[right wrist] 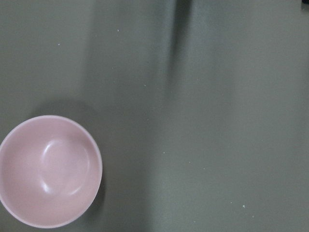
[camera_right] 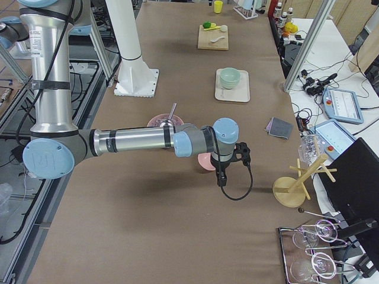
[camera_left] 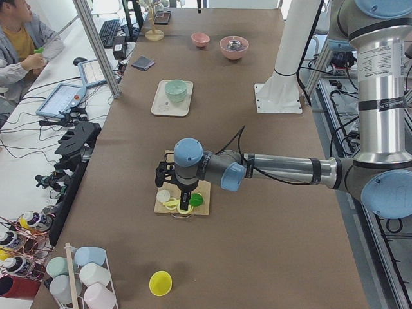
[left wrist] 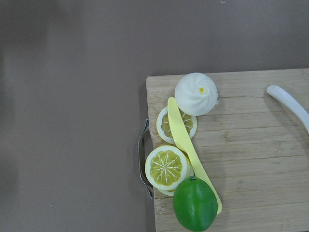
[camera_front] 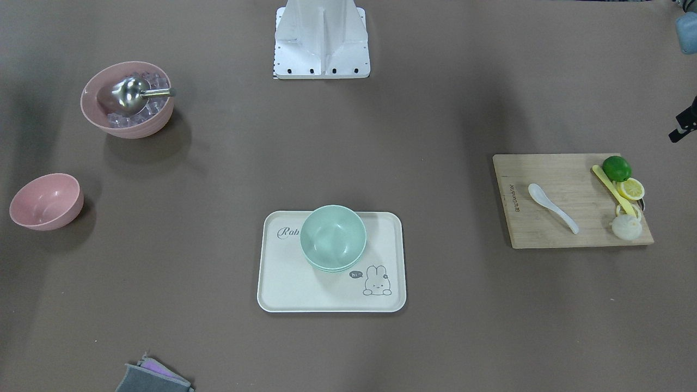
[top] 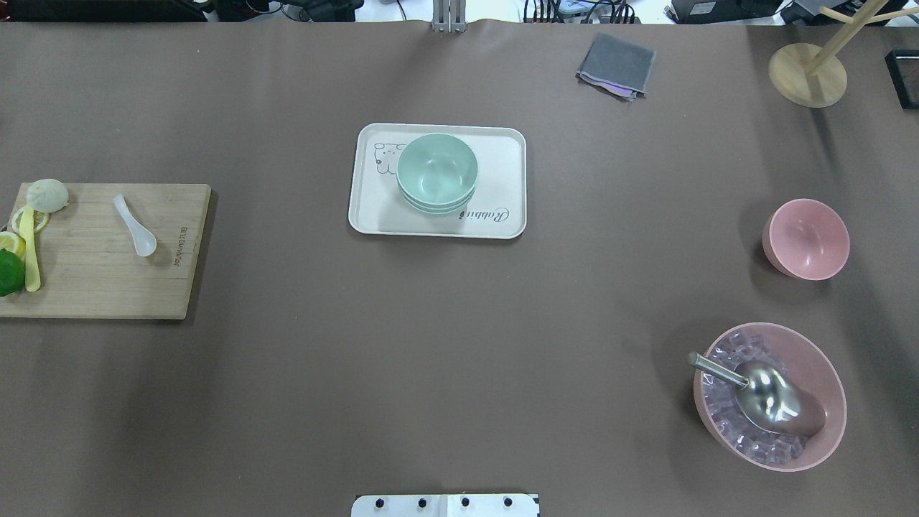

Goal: Stack pink bowl on green and place spoon

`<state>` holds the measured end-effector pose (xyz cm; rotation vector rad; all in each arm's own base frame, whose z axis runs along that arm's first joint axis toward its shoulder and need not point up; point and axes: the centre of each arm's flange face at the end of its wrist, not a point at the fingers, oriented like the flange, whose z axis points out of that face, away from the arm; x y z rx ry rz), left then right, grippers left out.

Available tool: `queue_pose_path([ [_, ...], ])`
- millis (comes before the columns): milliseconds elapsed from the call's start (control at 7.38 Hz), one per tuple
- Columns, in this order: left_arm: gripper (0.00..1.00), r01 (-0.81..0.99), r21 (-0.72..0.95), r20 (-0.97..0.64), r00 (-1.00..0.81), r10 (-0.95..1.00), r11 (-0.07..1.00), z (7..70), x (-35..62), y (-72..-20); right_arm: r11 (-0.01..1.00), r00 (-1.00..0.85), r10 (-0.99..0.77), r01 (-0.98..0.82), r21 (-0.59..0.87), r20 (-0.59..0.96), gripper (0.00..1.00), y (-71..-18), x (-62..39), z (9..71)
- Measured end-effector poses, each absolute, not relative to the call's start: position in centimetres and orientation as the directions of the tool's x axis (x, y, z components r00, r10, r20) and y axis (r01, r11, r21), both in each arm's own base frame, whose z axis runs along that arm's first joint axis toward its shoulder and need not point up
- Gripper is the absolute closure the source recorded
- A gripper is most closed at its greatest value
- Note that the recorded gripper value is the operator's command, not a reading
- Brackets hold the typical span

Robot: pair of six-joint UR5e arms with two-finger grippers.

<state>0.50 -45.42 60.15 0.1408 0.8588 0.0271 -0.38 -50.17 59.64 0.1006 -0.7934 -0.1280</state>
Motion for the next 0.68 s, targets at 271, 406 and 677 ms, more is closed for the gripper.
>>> queue_pose_path([
  [271, 0.02, 0.033, 0.166, -0.752, 0.651, 0.105, 0.986, 58.9, 0.5, -45.4, 0.988, 0.693, -0.152, 0.077, 0.137, 0.705, 0.0, -50.0, -0.4, 59.7],
  [406, 0.02, 0.034, 0.189, -0.751, 0.649, 0.122, 0.981, 57.9, 0.5, -45.5, 0.988, 0.693, -0.152, 0.077, 0.137, 0.705, 0.0, -50.0, -0.4, 59.7],
  [677, 0.02, 0.034, 0.212, -0.75, 0.646, 0.141, 0.977, 57.3, 0.5, -45.5, 0.988, 0.694, -0.148, 0.078, 0.13, 0.705, 0.0, -49.7, -0.3, 60.1],
])
